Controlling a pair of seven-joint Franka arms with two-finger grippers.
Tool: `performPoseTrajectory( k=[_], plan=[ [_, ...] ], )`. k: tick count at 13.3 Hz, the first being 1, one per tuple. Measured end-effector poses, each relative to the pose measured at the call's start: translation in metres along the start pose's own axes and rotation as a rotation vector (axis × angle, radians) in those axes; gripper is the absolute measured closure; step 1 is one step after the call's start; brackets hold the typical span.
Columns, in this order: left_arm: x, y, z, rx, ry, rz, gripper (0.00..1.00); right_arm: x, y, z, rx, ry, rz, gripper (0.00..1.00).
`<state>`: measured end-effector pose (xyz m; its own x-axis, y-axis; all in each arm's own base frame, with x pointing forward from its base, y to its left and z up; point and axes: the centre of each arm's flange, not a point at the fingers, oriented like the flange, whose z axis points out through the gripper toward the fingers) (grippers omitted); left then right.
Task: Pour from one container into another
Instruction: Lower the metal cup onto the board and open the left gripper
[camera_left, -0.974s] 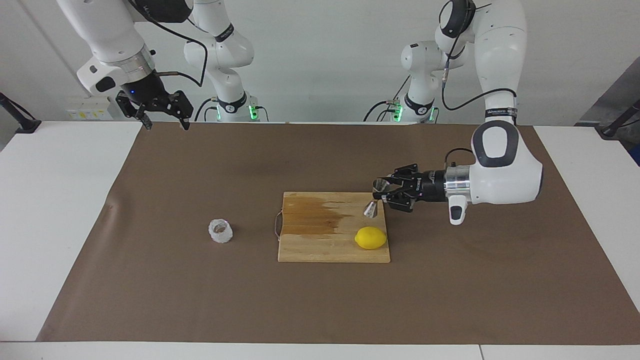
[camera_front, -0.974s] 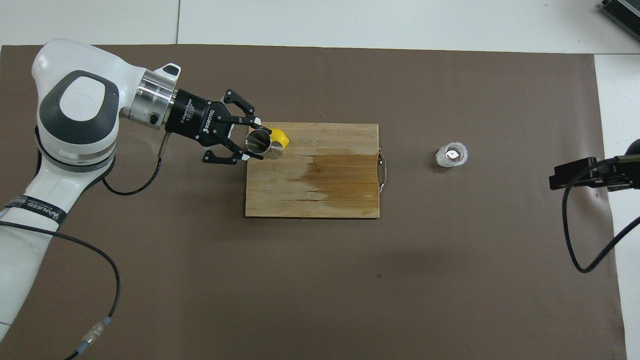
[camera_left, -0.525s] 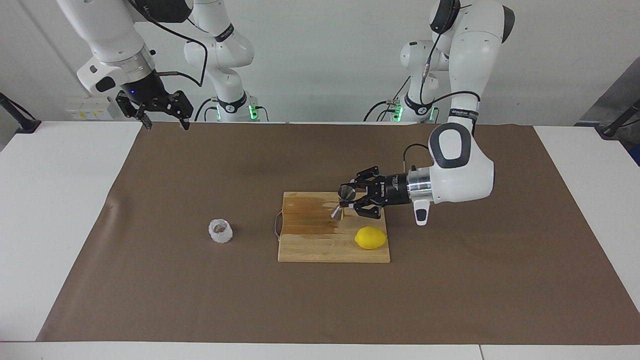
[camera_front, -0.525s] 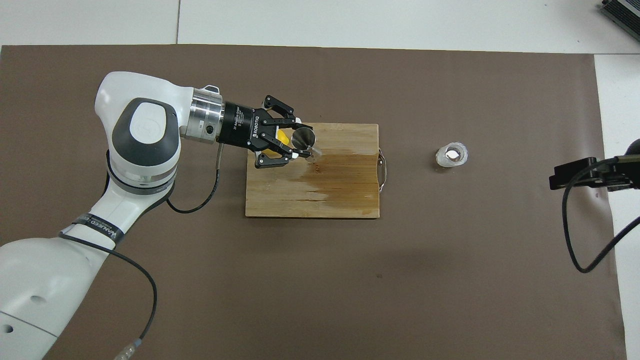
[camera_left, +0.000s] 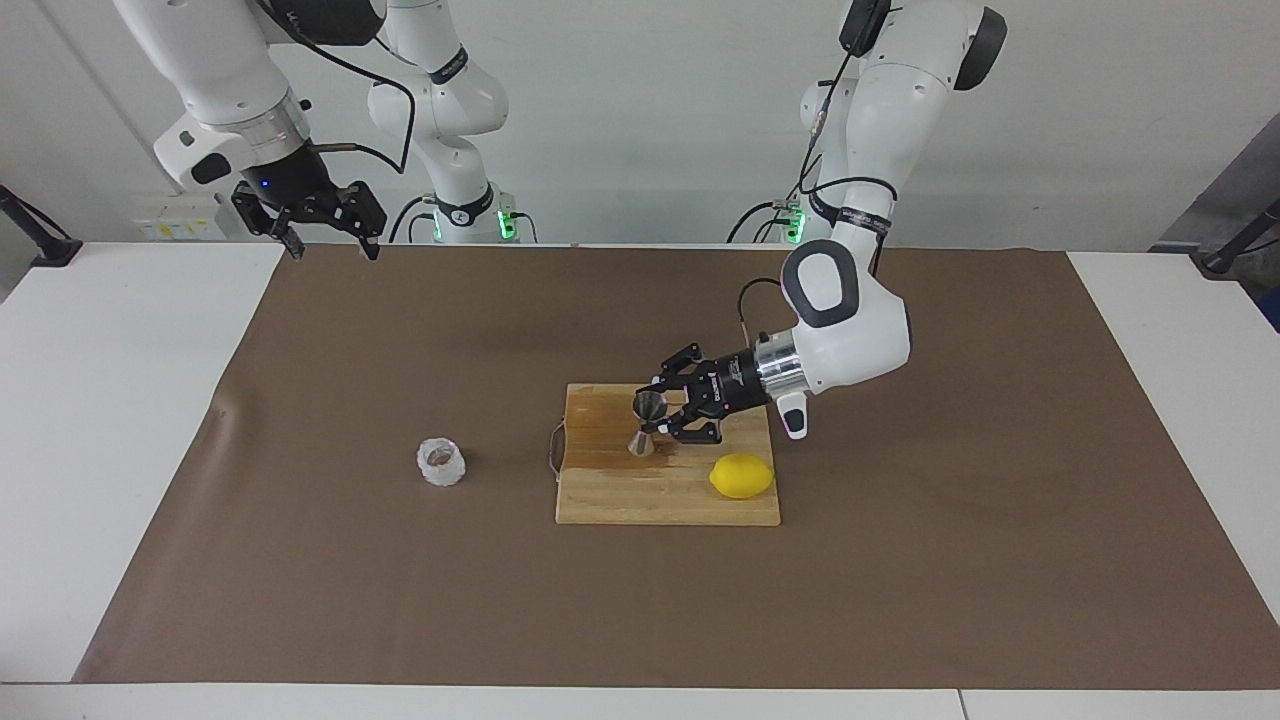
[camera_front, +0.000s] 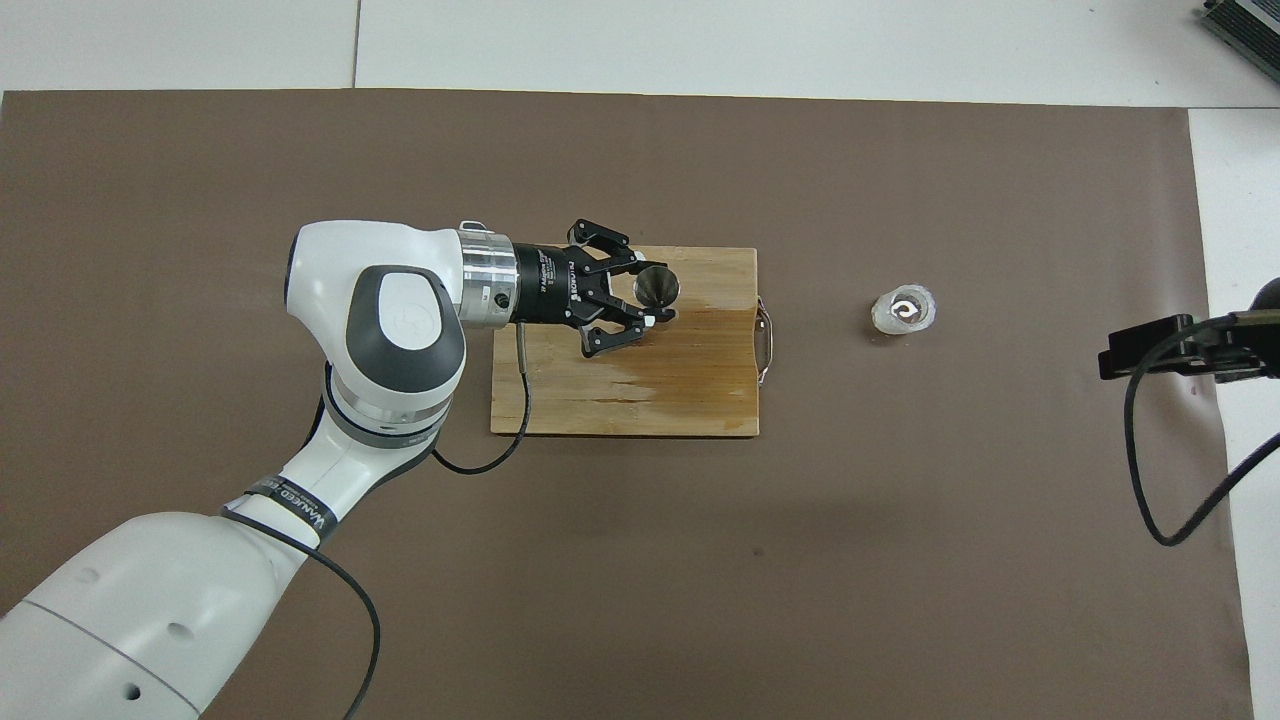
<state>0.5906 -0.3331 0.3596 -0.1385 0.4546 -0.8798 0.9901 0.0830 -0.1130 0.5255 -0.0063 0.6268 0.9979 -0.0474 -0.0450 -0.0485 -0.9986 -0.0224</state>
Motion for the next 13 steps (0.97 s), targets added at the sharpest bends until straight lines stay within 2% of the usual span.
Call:
performPoseTrajectory(
  k=[4, 9, 13],
  plan=[
    [0.006, -0.012, 0.016, -0.05, 0.027, -0.018, 0.49, 0.0, 0.0, 0.0, 0.0, 0.0, 0.0, 0.0],
    [0.01, -0.029, 0.037, -0.076, 0.053, -0.031, 0.49, 0.0, 0.0, 0.0, 0.0, 0.0, 0.0, 0.0],
    [0.015, -0.031, 0.038, -0.087, 0.066, -0.036, 0.49, 0.0, 0.0, 0.0, 0.0, 0.0, 0.0, 0.0]
  ],
)
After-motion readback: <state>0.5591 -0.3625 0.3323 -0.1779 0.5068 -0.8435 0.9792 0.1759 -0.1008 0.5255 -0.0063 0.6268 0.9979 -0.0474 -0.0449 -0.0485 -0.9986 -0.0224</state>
